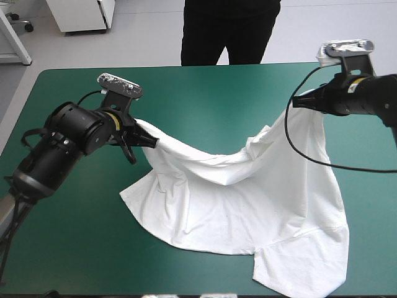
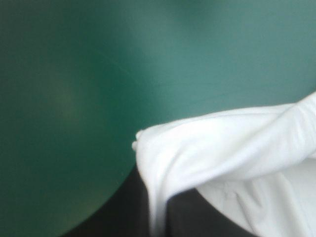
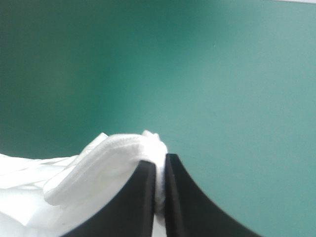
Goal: Fold the cloth
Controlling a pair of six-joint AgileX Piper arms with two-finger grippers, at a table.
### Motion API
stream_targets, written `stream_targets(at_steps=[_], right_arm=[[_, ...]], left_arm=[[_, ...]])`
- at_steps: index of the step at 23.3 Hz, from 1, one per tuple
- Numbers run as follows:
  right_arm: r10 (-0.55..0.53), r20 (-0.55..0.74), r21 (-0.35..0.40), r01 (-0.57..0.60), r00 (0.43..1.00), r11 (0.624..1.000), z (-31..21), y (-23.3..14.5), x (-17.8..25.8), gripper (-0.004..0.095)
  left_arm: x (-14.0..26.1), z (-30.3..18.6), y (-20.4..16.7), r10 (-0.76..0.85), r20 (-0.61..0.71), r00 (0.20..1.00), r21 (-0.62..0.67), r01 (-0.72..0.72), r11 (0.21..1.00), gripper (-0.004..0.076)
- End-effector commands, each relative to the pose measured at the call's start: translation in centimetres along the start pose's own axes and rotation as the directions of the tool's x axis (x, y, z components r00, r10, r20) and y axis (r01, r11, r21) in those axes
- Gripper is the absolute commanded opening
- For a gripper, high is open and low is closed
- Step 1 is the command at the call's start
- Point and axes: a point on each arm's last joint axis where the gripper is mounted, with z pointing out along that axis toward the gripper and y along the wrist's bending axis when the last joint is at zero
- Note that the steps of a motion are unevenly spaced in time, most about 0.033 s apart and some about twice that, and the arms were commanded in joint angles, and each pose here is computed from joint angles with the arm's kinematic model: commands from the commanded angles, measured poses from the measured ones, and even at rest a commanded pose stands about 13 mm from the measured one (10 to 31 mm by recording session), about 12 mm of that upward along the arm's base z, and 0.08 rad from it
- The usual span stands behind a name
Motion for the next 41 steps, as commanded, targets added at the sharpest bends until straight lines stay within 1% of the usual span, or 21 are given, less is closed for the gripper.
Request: stream_targets(at_steps=[1,6,12,15,17,19,20,21,22,23,25,27,28,30,31,34,36,37,38,39,41], right_arm=[[-0.025,0.072,0.026,0.023,0.997,0.999,2.1,-0.3,-1.5,-0.0017],[-0.04,0.047,0.063,0.037,0.998,0.997,7.5,-1.0,-2.2,-0.0017],[-0.052,0.061,0.112,0.045,0.997,0.993,12.3,-2.0,-4.1,-0.0017],[-0.035,0.086,0.12,0.024,0.996,0.992,14.1,-2.8,-4.9,-0.0017],[-0.012,0.063,0.128,0.004,0.998,0.992,15.7,-3.7,-4.7,-0.0017],[0.017,0.007,0.119,-0.018,1.0,0.993,17.1,-4.3,-4.0,-0.0012],[0.008,-0.019,0.112,-0.006,1.0,0.994,17.5,-4.5,-3.7,0.0014],[0.008,-0.036,0.107,-0.004,0.999,0.994,17.9,-4.7,-3.5,0.0073],[-0.002,-0.039,0.106,0.006,0.999,0.994,18.0,-4.7,-3.5,0.0167],[-0.014,-0.04,0.107,0.018,0.999,0.994,18.0,-4.7,-3.5,0.0312],[-0.015,-0.031,0.107,0.018,0.999,0.994,17.8,-4.7,-3.6,0.05],[-0.014,-0.028,0.111,0.017,1.0,0.994,17.4,-4.8,-3.7,0.0672],[-0.015,-0.025,0.113,0.018,1.0,0.993,16.9,-4.7,-3.8,0.0721],[-0.021,-0.017,0.119,0.023,1.0,0.993,15.6,-4.7,-4.0,0.0746],[-0.019,-0.008,0.123,0.02,1.0,0.992,14.7,-4.8,-4.1,0.0742],[-0.03,0.003,0.129,0.029,1.0,0.991,11.6,-4.5,-4.4,0.0739],[-0.042,0.023,0.131,0.039,0.999,0.991,8.1,-4.0,-4.4,0.0739],[-0.047,0.043,0.132,0.041,0.998,0.99,5.7,-3.7,-4.3,0.0739],[-0.049,0.062,0.133,0.041,0.997,0.99,4.3,-3.5,-4.2,0.0738],[-0.054,0.086,0.134,0.042,0.995,0.99,1.8,-3.1,-3.5,0.0739],[-0.056,0.102,0.135,0.042,0.993,0.99,-1.5,-2.6,-1.7,0.0739]], left_arm=[[-2.0,1.9,2.0,-0.01,0.122,0.993,-0.007,0.011,1.0,-0.0008],[-3.3,7.6,3.6,-0.017,0.134,0.991,-0.026,0.02,0.999,-0.0008],[-7.0,12.7,3.1,0.011,0.254,0.967,0.021,-0.017,1.0,-0.0008],[-8.2,16.0,2.4,0.021,0.243,0.97,0.056,-0.035,0.998,-0.0008],[-8.5,18.4,1.8,-0.006,0.221,0.975,0.099,-0.016,0.995,-0.0009],[-8.5,19.4,1.5,-0.039,0.209,0.977,0.131,0.011,0.991,-0.0009],[-8.4,19.5,1.4,-0.048,0.204,0.978,0.14,0.019,0.99,-0.0008],[-8.3,19.6,1.3,-0.042,0.19,0.981,0.141,0.015,0.99,0.0004],[-8.3,19.6,1.3,-0.031,0.183,0.983,0.14,0.006,0.99,0.0037],[-8.1,19.6,1.3,-0.013,0.167,0.986,0.14,-0.01,0.99,0.011],[-7.9,19.5,1.3,-0.009,0.147,0.989,0.143,-0.013,0.99,0.0223],[-7.8,19.1,1.3,0.002,0.126,0.992,0.145,-0.02,0.989,0.0372],[-7.8,18.5,1.4,0.008,0.117,0.993,0.145,-0.025,0.989,0.0442],[-7.7,17.1,1.7,0.023,0.105,0.994,0.135,-0.037,0.99,0.0537],[-7.8,16.1,1.9,0.029,0.107,0.994,0.128,-0.043,0.991,0.0554],[-7.8,12.0,2.6,0.046,0.109,0.993,0.107,-0.057,0.993,0.0552],[-7.2,7.7,3.4,0.068,0.086,0.994,0.077,-0.075,0.994,0.055],[-6.8,4.5,3.8,0.065,0.105,0.992,0.07,-0.072,0.995,0.055],[-6.6,3.2,4.0,0.063,0.118,0.991,0.068,-0.071,0.995,0.055],[-6.0,0.3,4.3,0.063,0.133,0.989,0.065,-0.072,0.995,0.055],[-4.4,-3.0,4.5,0.06,0.126,0.99,0.065,-0.069,0.995,0.055]])
